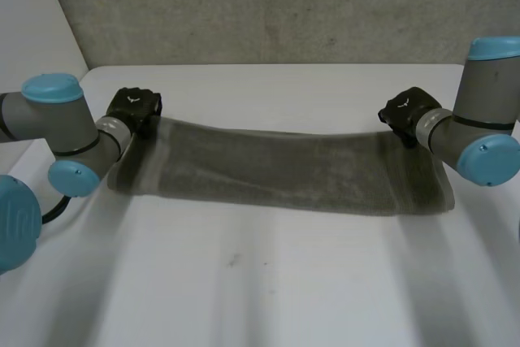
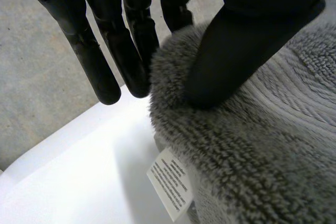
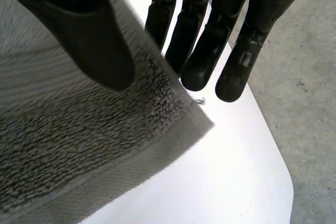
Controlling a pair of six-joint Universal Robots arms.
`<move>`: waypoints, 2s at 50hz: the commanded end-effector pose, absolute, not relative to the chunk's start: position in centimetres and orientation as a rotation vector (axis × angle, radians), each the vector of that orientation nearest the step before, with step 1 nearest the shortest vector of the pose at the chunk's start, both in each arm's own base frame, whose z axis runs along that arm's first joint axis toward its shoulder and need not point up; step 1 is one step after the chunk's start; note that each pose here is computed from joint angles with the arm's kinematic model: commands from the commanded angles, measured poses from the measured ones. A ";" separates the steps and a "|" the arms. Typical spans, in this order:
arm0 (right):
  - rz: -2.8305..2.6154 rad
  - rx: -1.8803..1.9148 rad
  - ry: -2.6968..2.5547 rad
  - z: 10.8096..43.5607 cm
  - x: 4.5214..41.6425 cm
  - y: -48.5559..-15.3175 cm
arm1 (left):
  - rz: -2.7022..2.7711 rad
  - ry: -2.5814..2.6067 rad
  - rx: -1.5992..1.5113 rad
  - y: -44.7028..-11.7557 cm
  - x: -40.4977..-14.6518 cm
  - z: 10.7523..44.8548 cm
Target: Fold the towel.
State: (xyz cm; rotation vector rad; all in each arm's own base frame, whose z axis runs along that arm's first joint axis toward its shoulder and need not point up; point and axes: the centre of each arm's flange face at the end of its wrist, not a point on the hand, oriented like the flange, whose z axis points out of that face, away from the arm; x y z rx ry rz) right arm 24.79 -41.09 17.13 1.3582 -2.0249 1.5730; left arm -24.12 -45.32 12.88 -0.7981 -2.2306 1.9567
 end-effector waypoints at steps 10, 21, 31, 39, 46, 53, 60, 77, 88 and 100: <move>1.702 1.096 -2.195 21.9 24.4 -37.8 | 1.847 -2.268 -0.685 -42.2 -23.7 16.2; 1.734 1.075 -2.180 22.7 22.0 -30.6 | 1.802 -2.248 -0.536 -35.5 -21.9 19.8; 1.636 1.073 -2.293 17.3 19.4 -29.1 | 1.879 -2.169 -0.557 -31.9 -22.0 18.0; 1.617 1.086 -2.303 13.4 19.4 -30.1 | 1.885 -2.151 -0.567 -31.7 -22.4 17.7; 1.573 1.113 -2.259 11.7 18.6 -31.6 | 1.878 -2.154 -0.567 -31.6 -22.4 17.4; 1.510 1.114 -2.198 11.0 17.0 -33.4 | 1.878 -2.155 -0.564 -31.6 -22.3 17.3; 1.405 0.936 -2.090 13.1 11.3 -36.4 | 1.884 -2.153 -0.556 -31.5 -22.2 17.5; 1.860 1.308 -1.570 24.4 28.0 -34.8 | 1.884 -2.156 -0.543 -31.4 -22.0 17.6; 2.000 1.912 -1.411 17.1 43.6 -20.2 | 1.894 -2.151 -0.539 -31.2 -21.8 17.9; 1.892 2.044 -1.469 13.0 44.0 -17.7 | 1.903 -2.137 -0.545 -31.1 -22.0 17.8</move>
